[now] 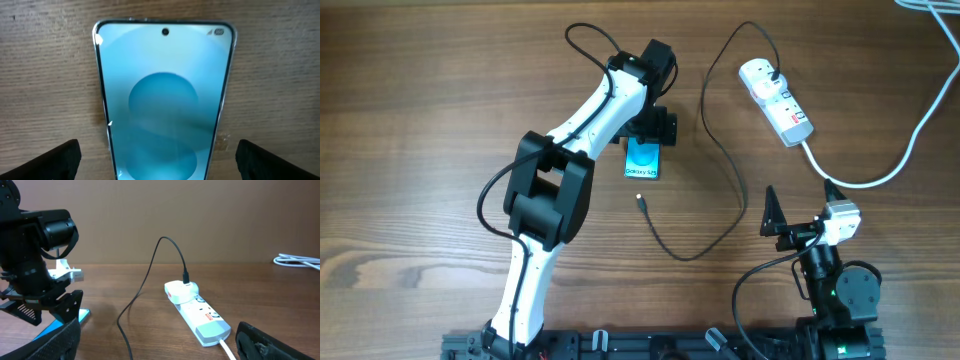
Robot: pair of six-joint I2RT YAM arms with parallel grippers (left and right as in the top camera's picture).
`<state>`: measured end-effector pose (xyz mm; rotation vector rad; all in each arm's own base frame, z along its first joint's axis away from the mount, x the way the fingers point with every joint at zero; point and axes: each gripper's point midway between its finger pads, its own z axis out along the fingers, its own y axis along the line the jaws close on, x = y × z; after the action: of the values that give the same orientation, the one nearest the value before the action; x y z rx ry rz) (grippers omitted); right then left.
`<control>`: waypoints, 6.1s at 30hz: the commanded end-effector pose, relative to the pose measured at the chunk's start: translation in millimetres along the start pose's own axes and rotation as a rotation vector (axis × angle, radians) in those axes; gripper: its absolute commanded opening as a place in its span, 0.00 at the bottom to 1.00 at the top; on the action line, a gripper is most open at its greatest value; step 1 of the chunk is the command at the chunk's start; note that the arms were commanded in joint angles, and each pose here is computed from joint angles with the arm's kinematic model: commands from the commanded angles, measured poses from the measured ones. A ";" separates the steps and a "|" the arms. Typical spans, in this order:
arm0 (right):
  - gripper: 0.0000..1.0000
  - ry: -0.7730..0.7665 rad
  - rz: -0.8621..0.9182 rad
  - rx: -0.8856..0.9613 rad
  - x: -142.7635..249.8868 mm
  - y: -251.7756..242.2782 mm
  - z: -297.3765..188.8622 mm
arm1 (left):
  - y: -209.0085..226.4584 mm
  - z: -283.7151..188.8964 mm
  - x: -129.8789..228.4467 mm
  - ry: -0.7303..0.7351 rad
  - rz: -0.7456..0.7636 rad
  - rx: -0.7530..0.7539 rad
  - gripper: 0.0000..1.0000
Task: Plug charger to phone and switch on socket
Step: 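Lower the left gripper onto the phone's top edge and close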
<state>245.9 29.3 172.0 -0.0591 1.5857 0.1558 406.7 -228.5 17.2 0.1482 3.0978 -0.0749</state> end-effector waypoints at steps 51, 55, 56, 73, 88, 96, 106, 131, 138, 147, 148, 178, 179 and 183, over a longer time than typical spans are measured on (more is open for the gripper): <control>1.00 -0.007 -0.009 0.009 -1.3 -1.7 -0.3 | 1.5 53.0 20.0 0.092 0.019 -0.092 1.00; 1.00 -0.007 -0.009 0.009 -1.3 -1.7 -0.3 | -7.7 53.3 24.2 0.091 0.045 -0.091 1.00; 1.00 -0.007 -0.009 0.009 -1.3 -1.7 -0.3 | -9.3 53.3 24.9 0.091 0.048 -0.091 1.00; 1.00 -0.007 -0.009 0.009 -1.3 -1.7 -0.3 | 18.5 52.2 15.7 0.090 -0.063 -0.122 1.00; 1.00 -0.007 -0.009 0.009 -1.3 -1.7 -0.3 | 7.0 52.6 20.4 0.094 -0.055 -0.109 1.00; 1.00 -0.007 -0.009 0.009 -1.3 -1.7 -0.3 | 4.3 52.7 20.5 0.085 -0.049 -0.117 1.00; 1.00 -0.007 -0.009 0.009 -1.3 -1.7 -0.3 | 0.1 53.0 22.7 0.097 -0.049 -0.094 1.00; 1.00 -0.007 -0.009 0.009 -1.3 -1.7 -0.3 | 0.5 52.9 22.3 0.096 -0.050 -0.094 0.76; 1.00 -0.007 -0.009 0.009 -1.3 -1.7 -0.3 | 0.5 52.9 22.3 0.096 -0.050 -0.094 0.75; 1.00 -0.007 -0.009 0.009 -1.3 -1.7 -0.3 | 0.5 52.7 22.3 0.096 -0.050 -0.094 0.74; 1.00 -0.007 -0.009 0.009 -1.3 -1.7 -0.3 | 0.5 52.7 22.4 0.097 -0.050 -0.095 0.74; 1.00 -0.007 -0.009 0.009 -1.2 -1.7 -0.3 | 17.2 36.0 19.3 0.105 -0.085 -0.106 0.73; 1.00 -0.007 -0.009 0.009 -1.3 -1.7 -0.3 | 17.0 34.5 18.9 0.102 -0.085 -0.105 0.74; 1.00 -0.007 -0.009 0.009 -1.3 -1.7 -0.3 | 18.3 31.4 17.3 0.096 -0.088 -0.102 0.74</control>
<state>245.9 29.3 172.0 -0.0591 1.5857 0.1558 393.8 -224.0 -1.3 0.0341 3.1697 0.0098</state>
